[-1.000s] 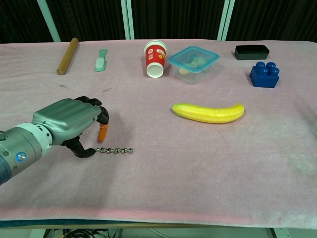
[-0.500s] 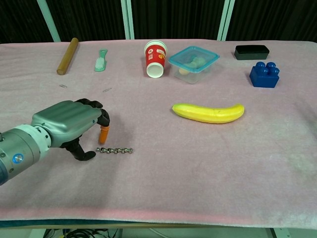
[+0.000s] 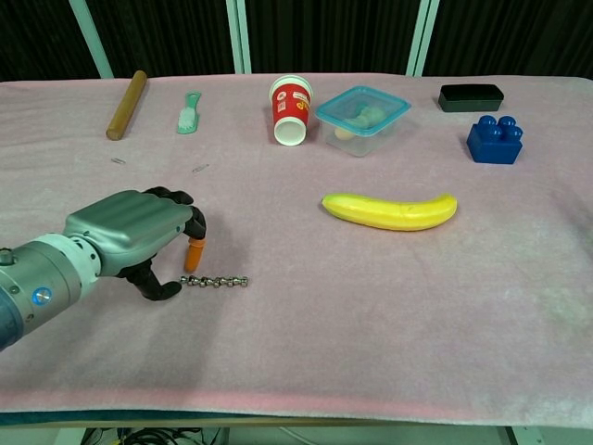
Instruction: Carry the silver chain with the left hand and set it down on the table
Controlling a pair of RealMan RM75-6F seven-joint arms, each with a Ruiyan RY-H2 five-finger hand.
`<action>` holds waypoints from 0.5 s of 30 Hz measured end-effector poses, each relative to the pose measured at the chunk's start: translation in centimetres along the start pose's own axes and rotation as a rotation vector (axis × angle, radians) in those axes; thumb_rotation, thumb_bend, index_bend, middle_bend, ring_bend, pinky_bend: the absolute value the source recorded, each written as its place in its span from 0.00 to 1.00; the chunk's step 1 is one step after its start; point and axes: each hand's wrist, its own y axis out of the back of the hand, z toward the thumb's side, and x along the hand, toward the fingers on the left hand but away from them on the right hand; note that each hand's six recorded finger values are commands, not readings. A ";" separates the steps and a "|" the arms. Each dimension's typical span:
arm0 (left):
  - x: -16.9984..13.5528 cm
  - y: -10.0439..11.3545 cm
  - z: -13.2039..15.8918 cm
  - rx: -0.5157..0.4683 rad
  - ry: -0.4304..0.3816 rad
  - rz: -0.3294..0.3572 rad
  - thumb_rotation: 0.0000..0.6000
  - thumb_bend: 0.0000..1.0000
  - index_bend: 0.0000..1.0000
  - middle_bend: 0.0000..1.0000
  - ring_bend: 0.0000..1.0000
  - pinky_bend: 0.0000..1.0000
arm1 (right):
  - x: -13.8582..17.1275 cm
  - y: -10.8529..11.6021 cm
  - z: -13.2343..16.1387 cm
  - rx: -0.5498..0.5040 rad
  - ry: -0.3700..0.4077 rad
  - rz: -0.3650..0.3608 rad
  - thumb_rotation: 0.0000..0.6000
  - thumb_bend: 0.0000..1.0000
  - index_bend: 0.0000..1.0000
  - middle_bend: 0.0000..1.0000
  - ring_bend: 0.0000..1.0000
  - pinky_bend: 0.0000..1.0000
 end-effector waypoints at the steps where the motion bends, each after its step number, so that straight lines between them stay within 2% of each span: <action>1: 0.0 0.0 0.0 0.002 0.000 0.000 1.00 0.33 0.53 0.20 0.00 0.00 | 0.0 0.0 0.0 0.000 0.000 0.000 1.00 0.12 0.00 0.00 0.09 0.21; 15: 0.3 -0.1 0.0 0.014 0.008 0.010 1.00 0.33 0.53 0.20 0.00 0.00 | 0.0 0.0 0.0 -0.002 0.000 0.001 1.00 0.12 0.00 0.00 0.09 0.21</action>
